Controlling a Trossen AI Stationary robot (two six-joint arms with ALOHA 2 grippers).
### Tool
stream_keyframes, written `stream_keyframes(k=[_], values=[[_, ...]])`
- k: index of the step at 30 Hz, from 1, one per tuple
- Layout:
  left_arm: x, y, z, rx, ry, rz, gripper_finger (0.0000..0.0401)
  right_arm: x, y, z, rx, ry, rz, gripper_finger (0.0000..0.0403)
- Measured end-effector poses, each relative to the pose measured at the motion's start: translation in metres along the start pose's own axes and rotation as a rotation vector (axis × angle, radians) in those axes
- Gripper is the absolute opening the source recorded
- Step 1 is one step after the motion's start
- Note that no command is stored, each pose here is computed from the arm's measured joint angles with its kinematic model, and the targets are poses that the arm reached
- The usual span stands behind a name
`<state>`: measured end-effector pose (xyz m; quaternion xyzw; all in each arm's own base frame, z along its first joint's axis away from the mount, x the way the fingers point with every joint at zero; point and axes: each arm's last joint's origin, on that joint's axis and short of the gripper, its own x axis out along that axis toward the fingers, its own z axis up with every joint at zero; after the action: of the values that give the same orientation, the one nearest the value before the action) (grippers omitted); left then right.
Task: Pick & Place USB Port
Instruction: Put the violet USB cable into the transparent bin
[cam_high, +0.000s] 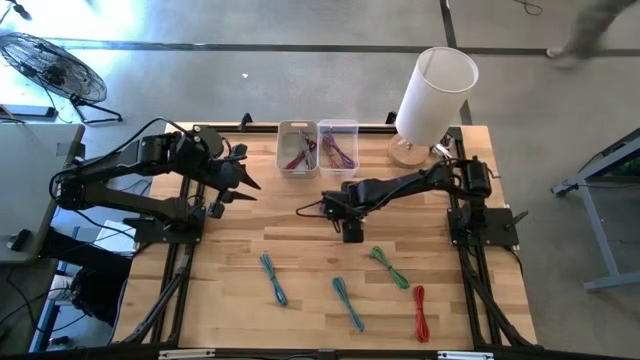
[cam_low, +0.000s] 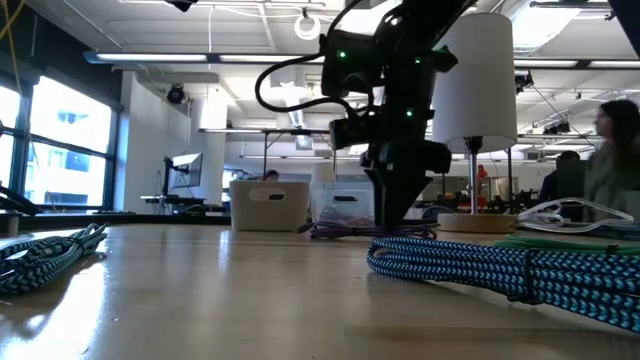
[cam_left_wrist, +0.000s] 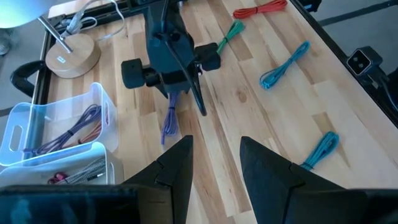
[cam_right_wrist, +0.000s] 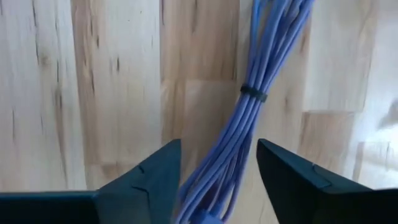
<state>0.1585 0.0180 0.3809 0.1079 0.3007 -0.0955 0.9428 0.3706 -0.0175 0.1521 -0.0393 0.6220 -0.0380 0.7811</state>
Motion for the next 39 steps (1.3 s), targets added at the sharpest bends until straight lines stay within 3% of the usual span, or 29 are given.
stream_keyframes(k=[4,9,27,34,39], values=[[0.000,0.000,0.000,0.000,0.000,0.000,0.0129,0.001,-0.007,-0.001,0.043,0.002,-0.006,0.0141],[0.000,0.000,-0.001,-0.002,0.008,-0.003,0.0129,0.001,-0.015,-0.002,0.079,0.011,-0.022,0.0016],[0.000,-0.001,-0.003,-0.008,0.031,-0.012,0.0129,-0.006,-0.013,-0.009,0.066,0.070,-0.054,0.0001],[0.000,-0.001,-0.004,-0.002,0.048,0.006,0.0129,-0.055,-0.016,-0.010,0.087,-0.060,-0.074,0.0000],[0.000,0.000,-0.006,-0.014,0.082,0.045,0.0129,-0.102,-0.025,-0.015,0.184,-0.211,-0.114,0.0000]])
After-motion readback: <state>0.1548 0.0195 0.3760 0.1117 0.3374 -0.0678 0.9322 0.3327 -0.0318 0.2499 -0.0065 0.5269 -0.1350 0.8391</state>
